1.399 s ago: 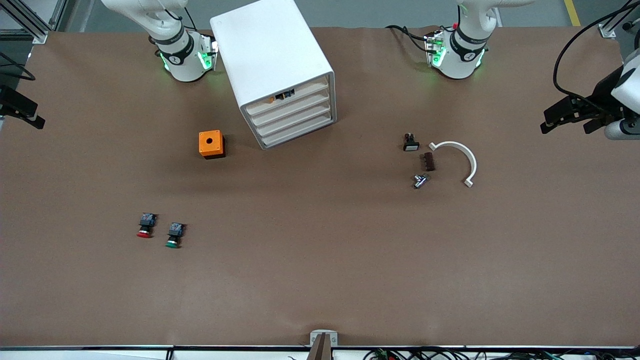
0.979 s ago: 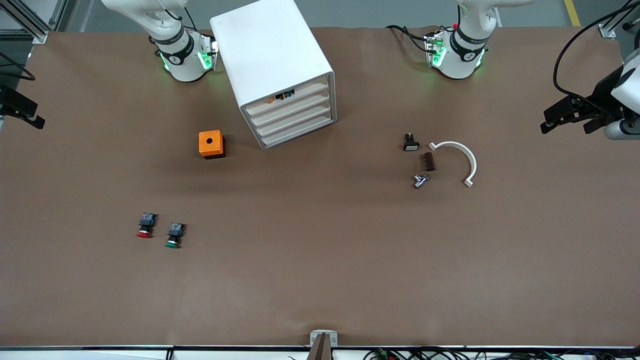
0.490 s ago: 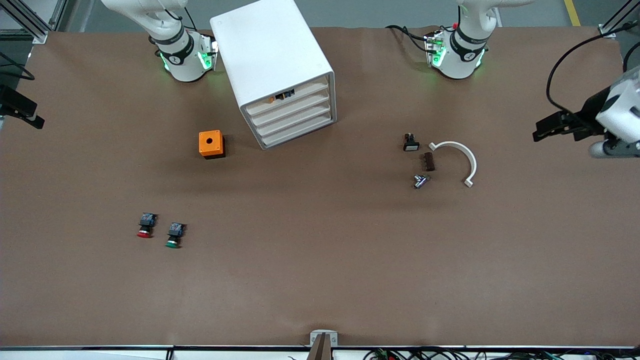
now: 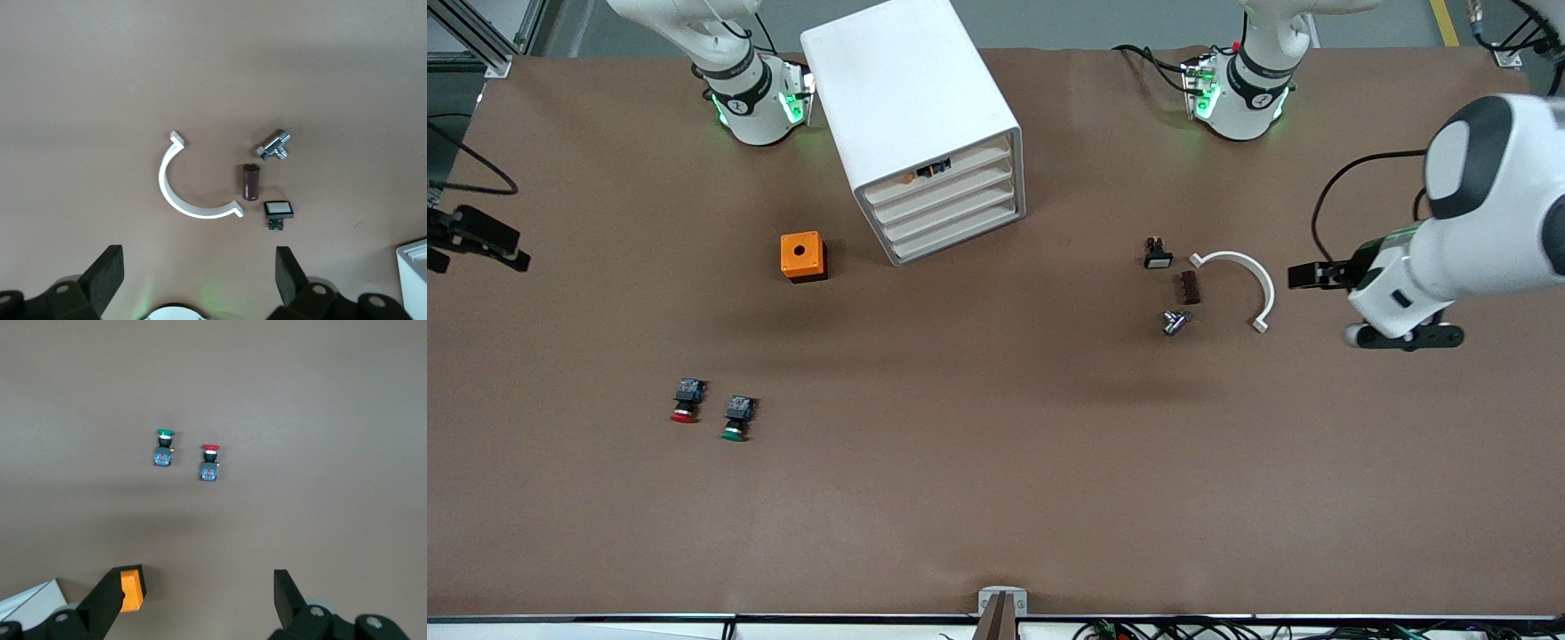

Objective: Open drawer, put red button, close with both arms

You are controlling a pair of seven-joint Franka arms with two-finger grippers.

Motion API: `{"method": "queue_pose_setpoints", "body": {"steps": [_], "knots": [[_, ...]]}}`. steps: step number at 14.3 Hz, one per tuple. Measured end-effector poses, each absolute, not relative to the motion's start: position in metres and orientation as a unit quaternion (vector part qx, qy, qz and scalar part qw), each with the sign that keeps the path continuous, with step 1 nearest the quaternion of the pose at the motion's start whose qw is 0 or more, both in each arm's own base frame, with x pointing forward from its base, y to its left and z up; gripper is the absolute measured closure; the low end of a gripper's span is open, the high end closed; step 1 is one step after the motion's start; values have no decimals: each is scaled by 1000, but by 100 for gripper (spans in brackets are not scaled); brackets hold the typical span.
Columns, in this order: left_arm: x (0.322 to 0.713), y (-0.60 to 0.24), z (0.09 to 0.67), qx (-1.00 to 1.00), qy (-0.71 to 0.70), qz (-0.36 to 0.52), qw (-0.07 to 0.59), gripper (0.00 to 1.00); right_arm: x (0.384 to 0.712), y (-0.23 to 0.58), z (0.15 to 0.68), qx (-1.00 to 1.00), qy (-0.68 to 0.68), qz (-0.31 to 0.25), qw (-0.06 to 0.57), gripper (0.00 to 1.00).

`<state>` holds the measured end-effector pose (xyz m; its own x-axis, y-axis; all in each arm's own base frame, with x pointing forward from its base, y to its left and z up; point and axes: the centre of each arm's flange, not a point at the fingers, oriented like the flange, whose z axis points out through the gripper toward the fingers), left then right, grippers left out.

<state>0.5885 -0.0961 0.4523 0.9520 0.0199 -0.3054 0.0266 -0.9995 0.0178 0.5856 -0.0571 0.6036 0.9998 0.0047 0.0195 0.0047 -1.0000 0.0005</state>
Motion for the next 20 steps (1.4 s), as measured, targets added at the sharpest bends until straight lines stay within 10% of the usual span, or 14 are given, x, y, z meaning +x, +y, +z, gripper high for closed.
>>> {"method": "queue_pose_setpoints", "body": {"steps": [9, 20], "knots": [[577, -245, 378, 845, 423, -325, 38, 0, 649, -54, 451, 998, 5, -64, 12, 0], [548, -375, 235, 488, 669, -536, -166, 0, 671, -71, 240, 995, -10, -85, -42, 0]]}}
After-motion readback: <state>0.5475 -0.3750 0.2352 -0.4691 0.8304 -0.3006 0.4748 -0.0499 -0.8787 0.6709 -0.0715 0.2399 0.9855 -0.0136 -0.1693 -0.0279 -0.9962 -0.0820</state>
